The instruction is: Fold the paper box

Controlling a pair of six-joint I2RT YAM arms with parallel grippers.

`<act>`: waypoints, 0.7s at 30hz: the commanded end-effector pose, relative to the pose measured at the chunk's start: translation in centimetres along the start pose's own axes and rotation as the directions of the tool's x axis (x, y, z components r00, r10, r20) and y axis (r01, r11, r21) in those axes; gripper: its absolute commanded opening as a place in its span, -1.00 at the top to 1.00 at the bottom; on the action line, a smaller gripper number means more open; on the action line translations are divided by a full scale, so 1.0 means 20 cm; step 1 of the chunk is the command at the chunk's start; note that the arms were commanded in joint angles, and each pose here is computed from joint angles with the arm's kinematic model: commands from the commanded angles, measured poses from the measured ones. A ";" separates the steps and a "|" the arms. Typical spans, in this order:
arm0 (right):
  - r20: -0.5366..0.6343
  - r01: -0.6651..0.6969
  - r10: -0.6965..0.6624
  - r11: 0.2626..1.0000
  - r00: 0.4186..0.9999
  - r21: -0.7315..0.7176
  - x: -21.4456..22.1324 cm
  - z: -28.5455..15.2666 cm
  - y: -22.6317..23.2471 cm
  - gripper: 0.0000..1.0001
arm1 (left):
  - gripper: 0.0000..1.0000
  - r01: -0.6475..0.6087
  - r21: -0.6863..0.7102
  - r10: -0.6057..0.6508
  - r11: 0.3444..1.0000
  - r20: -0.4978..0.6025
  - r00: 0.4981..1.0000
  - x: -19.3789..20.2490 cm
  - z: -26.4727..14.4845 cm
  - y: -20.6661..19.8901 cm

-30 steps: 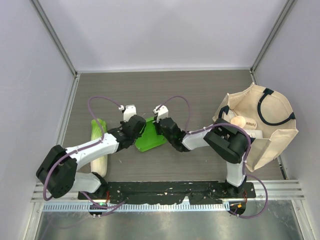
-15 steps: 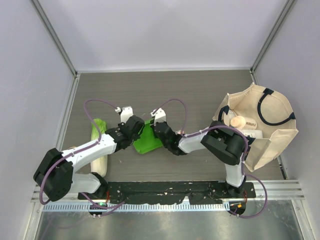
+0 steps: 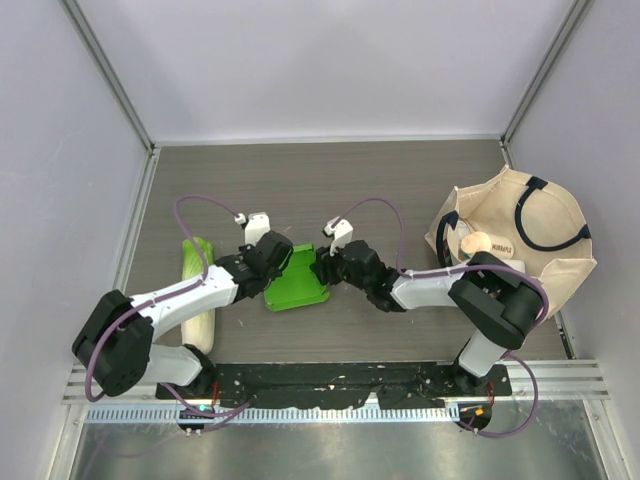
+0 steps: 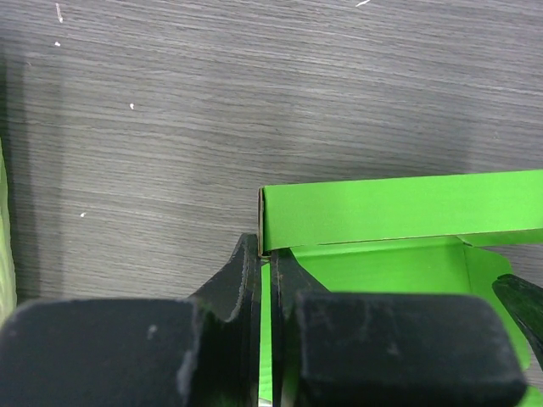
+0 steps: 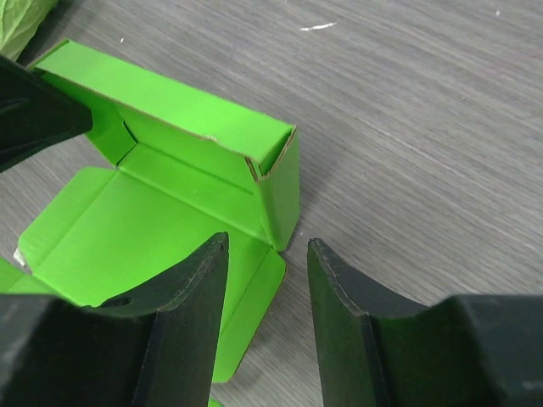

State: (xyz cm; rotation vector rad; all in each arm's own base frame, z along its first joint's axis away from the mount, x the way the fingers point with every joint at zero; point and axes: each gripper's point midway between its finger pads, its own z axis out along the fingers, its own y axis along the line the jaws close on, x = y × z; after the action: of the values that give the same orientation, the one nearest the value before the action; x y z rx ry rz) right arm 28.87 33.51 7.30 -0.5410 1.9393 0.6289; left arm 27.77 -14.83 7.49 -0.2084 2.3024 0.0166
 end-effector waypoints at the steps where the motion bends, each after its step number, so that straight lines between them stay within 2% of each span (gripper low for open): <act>1: 0.058 -0.034 0.039 0.996 0.998 -0.087 -0.10 -0.05 0.07 0.03 | 1.00 0.014 -0.009 -0.013 1.000 0.053 0.998 -0.09 0.00 -0.02; 5: 0.069 -0.002 0.004 1.000 0.998 -0.019 -0.11 -0.02 -0.02 0.03 | 1.00 0.014 0.000 -0.014 1.000 0.050 0.999 -0.09 0.00 -0.03; 10: 0.085 0.032 -0.030 0.999 0.996 -0.019 -0.19 0.05 0.00 0.13 | 1.00 0.017 0.013 -0.018 1.000 0.049 0.999 -0.10 0.00 -0.04; 19: 0.059 0.060 -0.059 0.998 0.997 -0.016 -0.16 0.15 0.01 0.47 | 1.00 0.016 0.023 -0.018 1.000 0.055 0.998 -0.11 -0.02 -0.05; 21: 0.054 0.063 -0.061 0.998 0.997 -0.018 -0.15 0.15 0.01 0.46 | 1.00 0.019 0.027 -0.020 0.999 0.054 0.998 -0.12 -0.02 -0.05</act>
State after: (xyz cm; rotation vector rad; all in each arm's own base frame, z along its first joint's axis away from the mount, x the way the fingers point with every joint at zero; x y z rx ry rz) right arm 31.26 35.10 7.68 -0.5851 1.9084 0.6183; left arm 27.76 -14.74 7.32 -0.1926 2.3069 0.0306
